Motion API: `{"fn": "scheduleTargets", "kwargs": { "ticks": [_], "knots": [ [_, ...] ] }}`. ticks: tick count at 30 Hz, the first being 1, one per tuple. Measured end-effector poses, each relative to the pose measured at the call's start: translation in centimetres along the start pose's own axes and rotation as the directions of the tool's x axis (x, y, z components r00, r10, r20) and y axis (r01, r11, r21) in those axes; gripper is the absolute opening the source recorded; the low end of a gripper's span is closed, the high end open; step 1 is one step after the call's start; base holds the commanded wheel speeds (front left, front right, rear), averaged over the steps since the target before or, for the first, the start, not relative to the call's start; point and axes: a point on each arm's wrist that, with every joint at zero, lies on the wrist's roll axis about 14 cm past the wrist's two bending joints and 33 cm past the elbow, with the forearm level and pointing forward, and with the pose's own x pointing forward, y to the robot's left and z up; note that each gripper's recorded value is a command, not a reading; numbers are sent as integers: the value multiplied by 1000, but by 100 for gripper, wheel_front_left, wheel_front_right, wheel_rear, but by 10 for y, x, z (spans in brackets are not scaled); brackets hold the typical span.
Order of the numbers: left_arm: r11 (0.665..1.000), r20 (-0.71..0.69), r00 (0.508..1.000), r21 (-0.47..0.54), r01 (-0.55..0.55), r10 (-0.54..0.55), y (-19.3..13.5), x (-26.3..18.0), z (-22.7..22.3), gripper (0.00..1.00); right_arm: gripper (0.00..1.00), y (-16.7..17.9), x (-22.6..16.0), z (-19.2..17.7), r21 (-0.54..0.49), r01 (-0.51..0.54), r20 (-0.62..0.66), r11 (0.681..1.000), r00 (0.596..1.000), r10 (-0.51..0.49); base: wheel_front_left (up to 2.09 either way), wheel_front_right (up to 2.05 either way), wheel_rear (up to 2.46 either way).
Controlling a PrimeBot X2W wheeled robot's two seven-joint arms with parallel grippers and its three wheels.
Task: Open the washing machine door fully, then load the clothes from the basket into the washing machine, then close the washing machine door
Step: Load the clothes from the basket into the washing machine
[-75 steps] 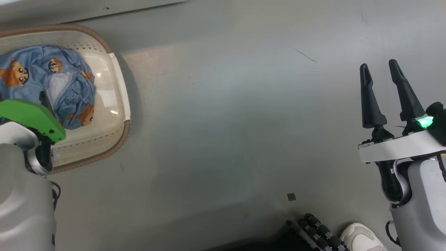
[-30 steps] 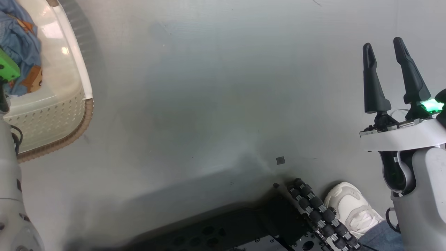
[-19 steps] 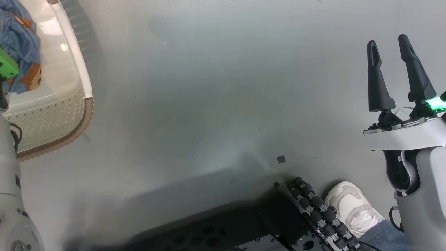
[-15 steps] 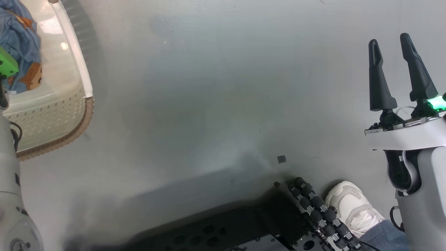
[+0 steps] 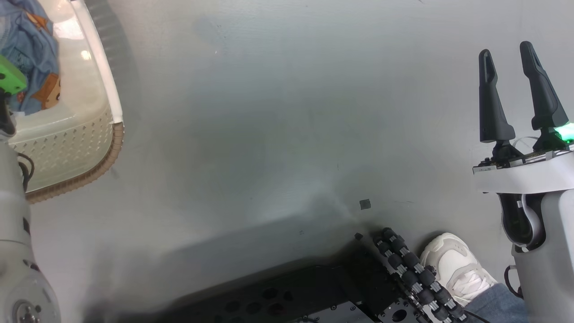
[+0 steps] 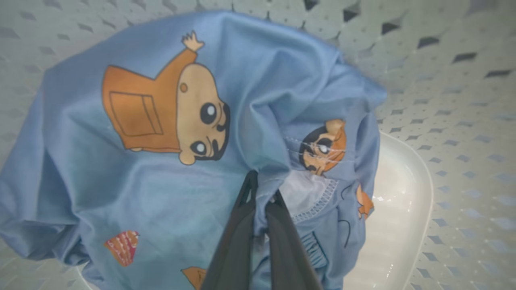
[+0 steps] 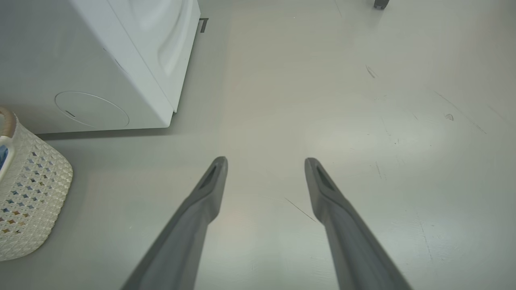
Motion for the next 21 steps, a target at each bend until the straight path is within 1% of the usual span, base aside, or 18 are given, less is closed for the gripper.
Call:
{"fn": "scheduleTargets", "kwargs": {
  "ticks": [4, 10, 15, 18, 21],
  "knots": [
    [1000, 17, 1000, -18, 7, -6, -4, 0, 3, 0, 100, 0, 1, 0, 1, 0, 0, 1000, 1000, 0, 0, 0, 0],
    [999, 47, 999, -45, -4, 6, 1, -1, 5, 0, 100, 2, 4, 1, 4, -5, 8, 1000, 1000, 4, 0, 0, 0],
    [996, 104, 995, -88, 14, -5, -6, -9, 11, 0, 100, 1, 9, 11, 3, -5, 42, 1000, 999, 5, 0, 0, 0],
    [996, 150, 989, -86, 7, 6, -1, -17, 20, 0, 100, 2, 10, 17, 1, -6, 57, 1000, 998, 6, 0, 0, 0],
    [996, 175, 985, -87, 3, 12, 2, -26, 19, 0, 100, 2, 10, 24, 0, -6, 75, 1000, 997, 6, 0, 0, 0]
  ]
}}
